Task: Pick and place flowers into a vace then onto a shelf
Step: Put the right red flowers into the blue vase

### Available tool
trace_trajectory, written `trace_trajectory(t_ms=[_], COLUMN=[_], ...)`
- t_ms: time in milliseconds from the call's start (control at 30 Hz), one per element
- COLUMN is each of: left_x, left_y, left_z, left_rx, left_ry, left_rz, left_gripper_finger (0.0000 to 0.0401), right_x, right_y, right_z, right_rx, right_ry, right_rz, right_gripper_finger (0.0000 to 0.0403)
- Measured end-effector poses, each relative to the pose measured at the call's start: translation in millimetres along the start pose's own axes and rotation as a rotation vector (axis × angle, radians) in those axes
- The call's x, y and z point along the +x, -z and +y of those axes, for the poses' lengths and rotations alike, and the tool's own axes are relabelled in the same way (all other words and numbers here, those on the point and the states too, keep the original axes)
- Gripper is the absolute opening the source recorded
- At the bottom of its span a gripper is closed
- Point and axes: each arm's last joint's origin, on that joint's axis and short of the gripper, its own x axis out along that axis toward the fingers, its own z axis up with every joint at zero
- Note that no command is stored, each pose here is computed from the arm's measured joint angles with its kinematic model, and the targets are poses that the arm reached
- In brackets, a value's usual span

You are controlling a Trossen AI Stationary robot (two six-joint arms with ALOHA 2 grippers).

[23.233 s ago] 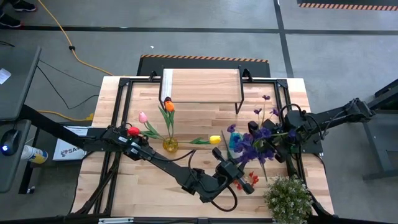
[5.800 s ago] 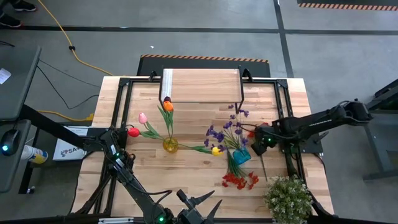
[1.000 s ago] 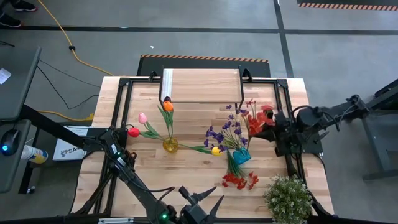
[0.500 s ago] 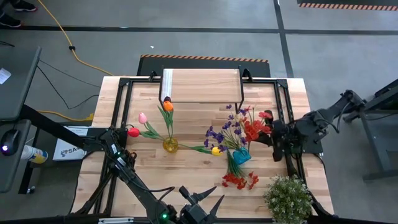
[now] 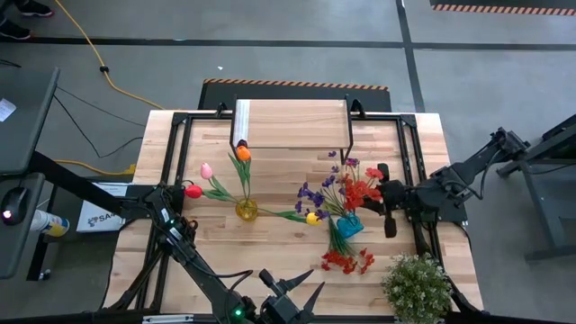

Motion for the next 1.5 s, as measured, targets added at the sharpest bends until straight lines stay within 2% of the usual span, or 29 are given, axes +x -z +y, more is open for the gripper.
trace_trajectory(t_ms=[200, 433, 700, 933, 1100, 1500], left_x=[0.0, 0.0, 0.0, 0.0, 0.0, 0.0], left_y=[0.0, 0.0, 0.0, 0.2, 0.1, 0.0], left_z=[0.0, 0.0, 0.0, -0.1, 0.0, 0.0], left_rx=[0.0, 0.0, 0.001, 0.017, 0.018, 0.019], left_ry=[0.0, 0.0, 0.0, 0.0, 0.0, 0.0], left_rz=[0.0, 0.0, 0.0, 0.0, 0.0, 0.0], left_gripper_finger=[0.0195, 0.0195, 0.0195, 0.0195, 0.0195, 0.0195], right_x=[7.5, 11.1, 4.8, 1.2, -0.2, -2.9], right_y=[4.1, 9.4, 14.8, 17.4, 23.5, 31.2], right_z=[2.8, 3.9, -0.5, -0.6, -1.6, 0.1], right_rx=[-0.018, -0.03, 0.012, 0.017, 0.052, 0.099], right_ry=[0.02, 0.026, 0.038, -0.031, -0.041, -0.15], right_rz=[0.029, 0.074, 0.134, 0.18, 0.249, 0.369], right_gripper_finger=[0.0017, 0.0008, 0.0023, 0.0021, 0.002, 0.0058])
